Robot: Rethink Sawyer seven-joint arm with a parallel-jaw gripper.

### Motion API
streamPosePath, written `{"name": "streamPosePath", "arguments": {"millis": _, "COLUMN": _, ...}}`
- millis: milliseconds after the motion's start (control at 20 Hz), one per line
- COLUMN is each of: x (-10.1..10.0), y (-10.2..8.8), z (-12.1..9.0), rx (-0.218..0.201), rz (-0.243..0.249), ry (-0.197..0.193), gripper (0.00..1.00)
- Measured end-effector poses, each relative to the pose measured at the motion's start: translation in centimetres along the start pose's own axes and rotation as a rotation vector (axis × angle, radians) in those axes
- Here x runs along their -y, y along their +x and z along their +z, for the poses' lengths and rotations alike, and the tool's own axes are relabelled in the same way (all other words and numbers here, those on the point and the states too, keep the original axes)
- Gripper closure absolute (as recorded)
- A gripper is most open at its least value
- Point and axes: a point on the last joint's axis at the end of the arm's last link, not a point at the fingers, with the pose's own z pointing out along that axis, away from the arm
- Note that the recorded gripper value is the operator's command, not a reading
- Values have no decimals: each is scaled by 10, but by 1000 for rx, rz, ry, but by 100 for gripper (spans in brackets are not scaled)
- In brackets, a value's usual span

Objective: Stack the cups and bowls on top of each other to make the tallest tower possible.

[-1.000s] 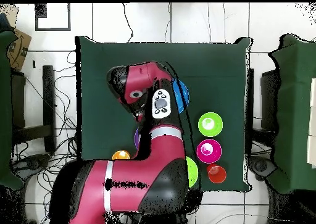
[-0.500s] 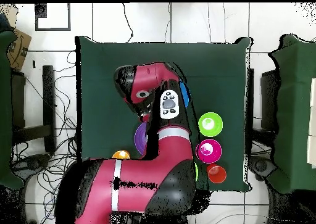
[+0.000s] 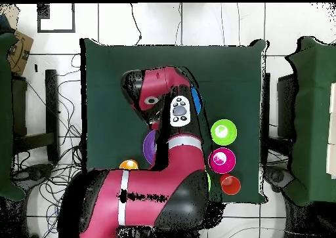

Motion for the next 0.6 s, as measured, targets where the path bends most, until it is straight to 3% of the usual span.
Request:
{"name": "streamPosePath", "arguments": {"millis": 200, "x": 0, "y": -1, "z": -2, "rx": 2, "rz": -1, "ry": 7, "gripper": 0}}
{"name": "streamPosePath", "arguments": {"millis": 600, "x": 1, "y": -9, "z": -9, "rx": 20, "rz": -4, "ry": 58, "gripper": 0}}
